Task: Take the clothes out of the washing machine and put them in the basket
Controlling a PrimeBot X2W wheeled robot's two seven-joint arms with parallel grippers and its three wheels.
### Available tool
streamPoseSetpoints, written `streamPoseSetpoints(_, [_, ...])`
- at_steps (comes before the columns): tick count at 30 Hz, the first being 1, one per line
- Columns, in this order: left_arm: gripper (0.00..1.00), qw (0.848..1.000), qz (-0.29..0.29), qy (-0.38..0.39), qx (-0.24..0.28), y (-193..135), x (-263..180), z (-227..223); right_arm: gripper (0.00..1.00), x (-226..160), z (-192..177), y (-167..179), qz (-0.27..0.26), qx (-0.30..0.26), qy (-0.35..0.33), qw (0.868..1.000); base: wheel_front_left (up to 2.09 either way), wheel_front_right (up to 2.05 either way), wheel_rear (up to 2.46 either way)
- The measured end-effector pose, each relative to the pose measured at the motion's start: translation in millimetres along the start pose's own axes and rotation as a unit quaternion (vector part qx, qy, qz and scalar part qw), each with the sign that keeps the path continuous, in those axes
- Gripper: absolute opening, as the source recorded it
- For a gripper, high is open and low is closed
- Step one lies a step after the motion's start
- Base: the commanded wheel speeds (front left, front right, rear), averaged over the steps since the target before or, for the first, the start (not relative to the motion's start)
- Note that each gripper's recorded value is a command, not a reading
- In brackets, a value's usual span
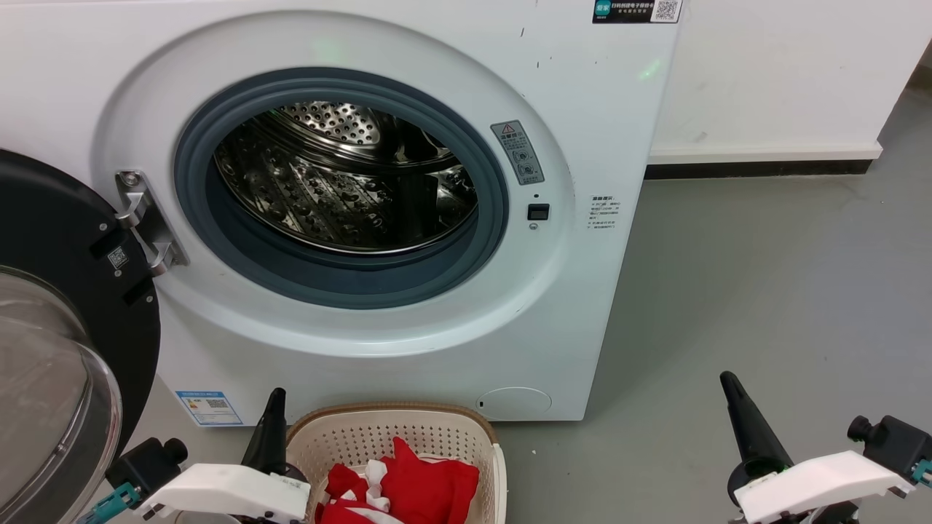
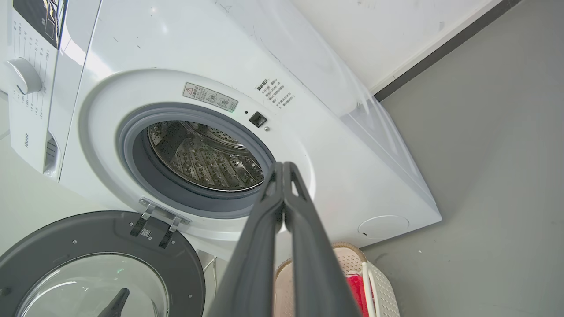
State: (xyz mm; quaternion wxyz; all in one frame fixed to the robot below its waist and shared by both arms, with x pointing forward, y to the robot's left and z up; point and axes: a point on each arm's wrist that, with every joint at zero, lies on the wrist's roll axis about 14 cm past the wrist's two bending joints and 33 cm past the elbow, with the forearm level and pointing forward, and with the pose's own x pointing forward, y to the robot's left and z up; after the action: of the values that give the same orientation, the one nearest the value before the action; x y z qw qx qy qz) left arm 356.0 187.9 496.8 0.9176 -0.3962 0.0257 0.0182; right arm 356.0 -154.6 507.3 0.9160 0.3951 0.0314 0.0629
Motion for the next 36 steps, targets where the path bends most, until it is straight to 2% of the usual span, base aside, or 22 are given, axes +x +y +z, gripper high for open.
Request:
streamPoseSetpoints(10, [0.00, 0.998, 0.000, 0.002, -0.063, 1.1, 5.1, 2.2, 0.00, 3.8, 4.4, -6.0, -0.008, 0.063, -0.007, 0.998, 0.00, 0.00, 0.00])
streamPoseSetpoints(15, [0.00, 0.995, 0.002, 0.004, -0.103, 3.1, 7.6, 2.3, 0.00, 7.9, 10.2, -8.2, -0.010, 0.102, -0.016, 0.995, 0.00, 0.00, 0.00])
streamPoseSetpoints(36, [0.00, 0.978, -0.006, 0.003, -0.209, 2.9, 16.4, 6.7, 0.00, 14.8, 19.5, -18.7, -0.020, 0.208, -0.033, 0.977, 0.00, 0.00, 0.00])
